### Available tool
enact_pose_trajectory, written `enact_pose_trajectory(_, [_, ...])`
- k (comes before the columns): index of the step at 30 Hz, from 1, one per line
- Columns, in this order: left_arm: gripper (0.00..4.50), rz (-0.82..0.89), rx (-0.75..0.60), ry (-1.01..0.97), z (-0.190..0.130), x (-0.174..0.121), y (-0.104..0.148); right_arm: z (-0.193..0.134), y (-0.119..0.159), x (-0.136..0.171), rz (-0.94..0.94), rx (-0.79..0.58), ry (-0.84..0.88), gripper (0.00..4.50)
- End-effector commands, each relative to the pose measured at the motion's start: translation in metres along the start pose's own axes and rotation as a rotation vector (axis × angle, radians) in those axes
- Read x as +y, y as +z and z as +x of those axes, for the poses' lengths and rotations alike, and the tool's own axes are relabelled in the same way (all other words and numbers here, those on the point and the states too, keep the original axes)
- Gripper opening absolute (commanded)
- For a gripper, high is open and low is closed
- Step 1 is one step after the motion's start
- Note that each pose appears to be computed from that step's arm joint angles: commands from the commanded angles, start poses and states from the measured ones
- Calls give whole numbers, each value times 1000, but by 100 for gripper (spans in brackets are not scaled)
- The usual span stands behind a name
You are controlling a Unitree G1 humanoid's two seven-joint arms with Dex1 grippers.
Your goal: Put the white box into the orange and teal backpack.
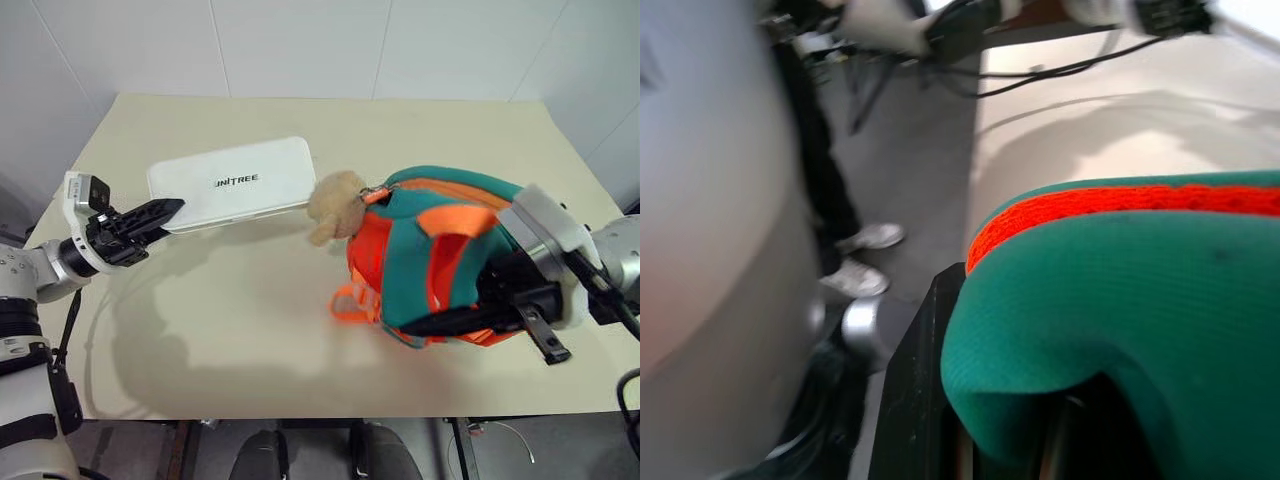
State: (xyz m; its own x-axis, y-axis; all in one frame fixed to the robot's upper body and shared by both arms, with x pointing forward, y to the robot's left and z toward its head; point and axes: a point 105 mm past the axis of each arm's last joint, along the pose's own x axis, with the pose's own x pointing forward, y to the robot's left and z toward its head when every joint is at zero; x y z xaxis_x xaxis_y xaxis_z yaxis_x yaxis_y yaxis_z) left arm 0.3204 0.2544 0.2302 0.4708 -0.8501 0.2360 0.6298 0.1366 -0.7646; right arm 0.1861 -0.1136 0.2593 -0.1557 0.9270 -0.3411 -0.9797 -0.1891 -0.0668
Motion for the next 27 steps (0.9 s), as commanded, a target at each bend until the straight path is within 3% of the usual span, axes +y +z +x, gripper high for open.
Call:
enact_pose_trajectory(1, [138,69,-7,-18,-3,-13,13,-5,3,11,-98,46,90,56])
enact_pose_trajectory(13, [138,119,-24,4,-6,-10,25,-9,-25,-32,-194,107,5,56])
enact_pose_trajectory(27, [138,73,130,-115,21,-24,-5,-5,-28,-40,-189,79,-18,56])
